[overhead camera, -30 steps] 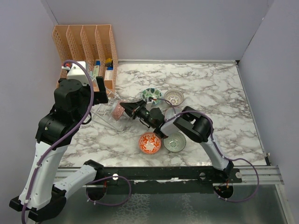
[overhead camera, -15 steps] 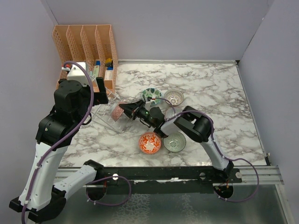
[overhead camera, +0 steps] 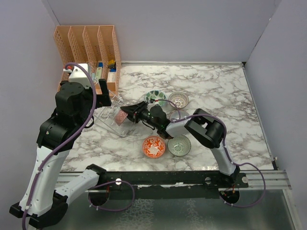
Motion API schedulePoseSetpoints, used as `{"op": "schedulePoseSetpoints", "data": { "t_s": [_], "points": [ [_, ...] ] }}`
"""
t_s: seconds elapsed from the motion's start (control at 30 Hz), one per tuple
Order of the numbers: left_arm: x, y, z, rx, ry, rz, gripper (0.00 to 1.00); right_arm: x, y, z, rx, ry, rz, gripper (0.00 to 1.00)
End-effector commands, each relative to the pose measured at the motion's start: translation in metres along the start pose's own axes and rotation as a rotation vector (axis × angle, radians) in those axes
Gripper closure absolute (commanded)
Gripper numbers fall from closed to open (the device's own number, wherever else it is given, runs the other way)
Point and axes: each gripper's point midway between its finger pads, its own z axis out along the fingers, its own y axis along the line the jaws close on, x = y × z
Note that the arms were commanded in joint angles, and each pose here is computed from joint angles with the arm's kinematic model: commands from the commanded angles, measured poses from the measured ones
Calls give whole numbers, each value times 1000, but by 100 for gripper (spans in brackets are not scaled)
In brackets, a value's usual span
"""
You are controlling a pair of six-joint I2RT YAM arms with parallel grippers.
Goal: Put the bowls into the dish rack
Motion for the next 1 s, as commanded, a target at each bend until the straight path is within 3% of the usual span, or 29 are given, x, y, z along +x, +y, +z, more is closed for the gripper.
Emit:
{"op": "schedulePoseSetpoints", "data": {
  "t_s": [0.0,0.17,0.5,0.97],
  "points": [
    [-3,-4,0,23,-17,-6,1,11,10,0,25,14,-5,71],
    [-1,-5,2,21,-10,-4,1,13,5,-4,37,29,0,58],
    [1,-9,8,31,-7,-4,1,15,-6,-18,124,30,-12,43],
    [1,-11,14,31,-7,6,1,12,-34,-55,280,19,-29,34]
  ]
}}
